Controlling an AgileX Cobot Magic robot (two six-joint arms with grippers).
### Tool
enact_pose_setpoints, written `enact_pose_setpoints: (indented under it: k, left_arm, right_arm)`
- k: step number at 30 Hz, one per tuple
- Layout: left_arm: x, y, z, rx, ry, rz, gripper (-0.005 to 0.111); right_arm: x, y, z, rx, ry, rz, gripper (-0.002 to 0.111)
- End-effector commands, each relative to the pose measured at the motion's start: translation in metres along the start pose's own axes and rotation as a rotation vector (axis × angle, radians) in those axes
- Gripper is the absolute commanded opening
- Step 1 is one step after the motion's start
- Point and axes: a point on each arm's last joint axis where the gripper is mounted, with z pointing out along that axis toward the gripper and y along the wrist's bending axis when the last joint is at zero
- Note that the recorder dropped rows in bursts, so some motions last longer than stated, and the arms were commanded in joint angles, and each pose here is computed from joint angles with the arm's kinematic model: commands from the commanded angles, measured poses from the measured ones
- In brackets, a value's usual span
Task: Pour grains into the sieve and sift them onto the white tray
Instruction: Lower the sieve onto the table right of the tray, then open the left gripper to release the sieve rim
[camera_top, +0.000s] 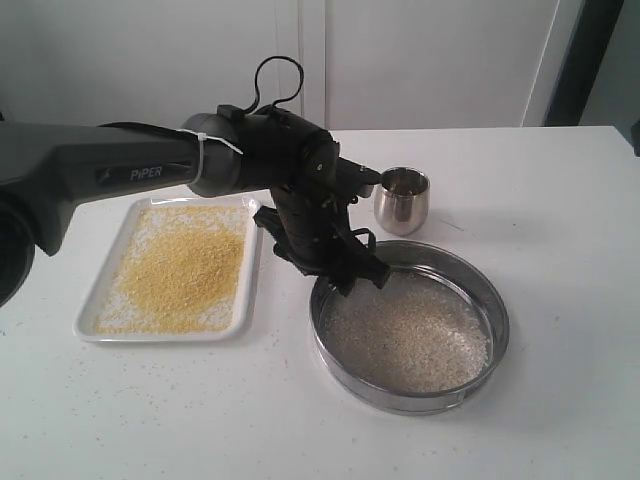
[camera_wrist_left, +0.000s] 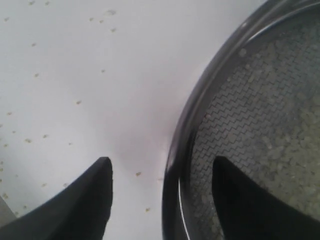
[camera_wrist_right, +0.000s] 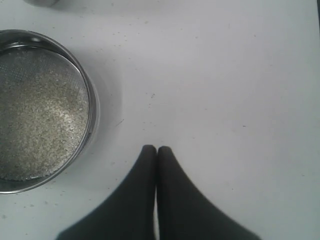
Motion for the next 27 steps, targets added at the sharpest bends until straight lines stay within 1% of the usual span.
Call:
enact_pose_setpoints:
  k: [1, 9, 16, 21, 23, 24, 25, 26, 27]
  left_arm:
    - [-0.001, 0.0, -0.002, -0.002, 0.002, -0.006, 0.064]
    - [-0.001, 0.0, -0.008, -0.002, 0.001, -0.006, 0.064]
    - [-0.003, 0.001, -0.034, -0.002, -0.012, -0.008, 0.064]
    - [-0.003, 0.001, -0.057, -0.002, -0.017, -0.009, 0.057]
    - [-0.004, 0.001, -0.068, -0.003, -0.026, -0.008, 0.049]
    - [-0.003, 0.002, -0.076, -0.004, -0.026, -0.009, 0.038]
    - [-0.002, 0.002, -0.078, -0.004, -0.022, -0.009, 0.033]
    - [-0.001, 0.002, -0.084, -0.006, -0.011, -0.01, 0.02]
    - [0.0, 0.003, -0.085, -0.008, -0.004, -0.012, 0.014]
  right_arm:
    - [0.0, -0.001, 0.0, 0.002, -0.009, 0.004, 0.0]
    - [0.0, -0.001, 0.0, 0.002, -0.007, 0.004, 0.0]
    - [0.0, -0.001, 0.0, 0.002, -0.007, 0.004, 0.0]
    - [0.0, -0.001, 0.0, 0.002, -0.007, 0.004, 0.0]
    - [0.0, -0.001, 0.0, 0.002, -0.007, 0.004, 0.0]
    - [0.0, -0.001, 0.0, 0.002, -0.007, 0.004, 0.0]
    - [0.0, -0.001, 0.0, 0.002, -0.007, 0.004, 0.0]
    - [0.0, -0.001, 0.0, 0.002, -0.007, 0.004, 0.0]
    - [0.0, -0.001, 0.0, 0.002, -0.007, 0.004, 0.0]
